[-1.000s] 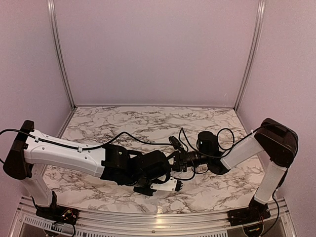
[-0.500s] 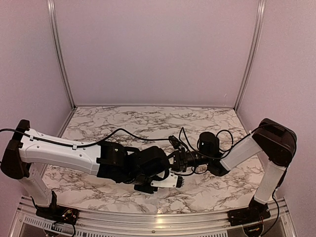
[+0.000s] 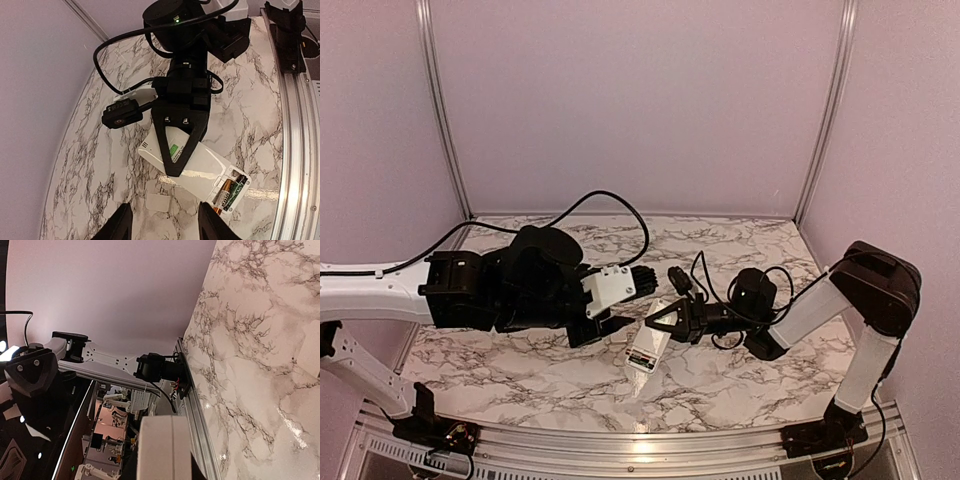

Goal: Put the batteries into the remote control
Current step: Load the battery into the battery compartment.

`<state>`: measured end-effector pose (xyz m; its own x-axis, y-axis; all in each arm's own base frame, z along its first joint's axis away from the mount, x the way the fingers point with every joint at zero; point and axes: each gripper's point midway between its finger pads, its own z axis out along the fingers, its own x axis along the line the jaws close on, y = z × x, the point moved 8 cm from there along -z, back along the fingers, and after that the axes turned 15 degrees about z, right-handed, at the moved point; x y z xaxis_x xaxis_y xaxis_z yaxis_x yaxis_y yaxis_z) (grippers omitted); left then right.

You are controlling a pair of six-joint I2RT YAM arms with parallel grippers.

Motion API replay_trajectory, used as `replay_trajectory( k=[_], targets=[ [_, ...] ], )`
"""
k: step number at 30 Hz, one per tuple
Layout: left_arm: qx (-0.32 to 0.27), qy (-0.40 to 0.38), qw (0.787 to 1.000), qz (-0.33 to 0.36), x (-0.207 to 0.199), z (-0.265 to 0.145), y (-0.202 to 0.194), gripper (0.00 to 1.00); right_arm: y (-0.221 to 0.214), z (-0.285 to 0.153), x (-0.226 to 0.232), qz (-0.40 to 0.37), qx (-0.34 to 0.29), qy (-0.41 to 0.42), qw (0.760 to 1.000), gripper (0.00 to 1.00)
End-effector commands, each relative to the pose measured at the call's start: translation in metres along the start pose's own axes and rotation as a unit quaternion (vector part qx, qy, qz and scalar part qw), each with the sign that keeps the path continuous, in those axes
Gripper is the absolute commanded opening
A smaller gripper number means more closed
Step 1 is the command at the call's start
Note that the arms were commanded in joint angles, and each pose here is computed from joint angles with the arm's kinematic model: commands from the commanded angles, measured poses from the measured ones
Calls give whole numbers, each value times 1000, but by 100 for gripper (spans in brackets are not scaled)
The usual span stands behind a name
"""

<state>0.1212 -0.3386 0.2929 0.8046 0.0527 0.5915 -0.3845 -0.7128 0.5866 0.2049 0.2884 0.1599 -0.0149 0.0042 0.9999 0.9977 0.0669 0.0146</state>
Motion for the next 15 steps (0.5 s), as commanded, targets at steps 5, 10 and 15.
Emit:
replay_trajectory(
  k=[5, 10, 15],
  targets=[
    [-58, 35, 986, -153, 25, -18, -20, 46, 5, -8, 44, -67, -23, 92, 993, 0],
    [-54, 26, 981, -185, 23, -14, -26, 42, 8, -16, 64, -105, -43, 130, 985, 0],
    [-63, 27, 977, -204, 28, -14, -29, 41, 8, -18, 79, -126, -47, 164, 977, 0]
  ],
)
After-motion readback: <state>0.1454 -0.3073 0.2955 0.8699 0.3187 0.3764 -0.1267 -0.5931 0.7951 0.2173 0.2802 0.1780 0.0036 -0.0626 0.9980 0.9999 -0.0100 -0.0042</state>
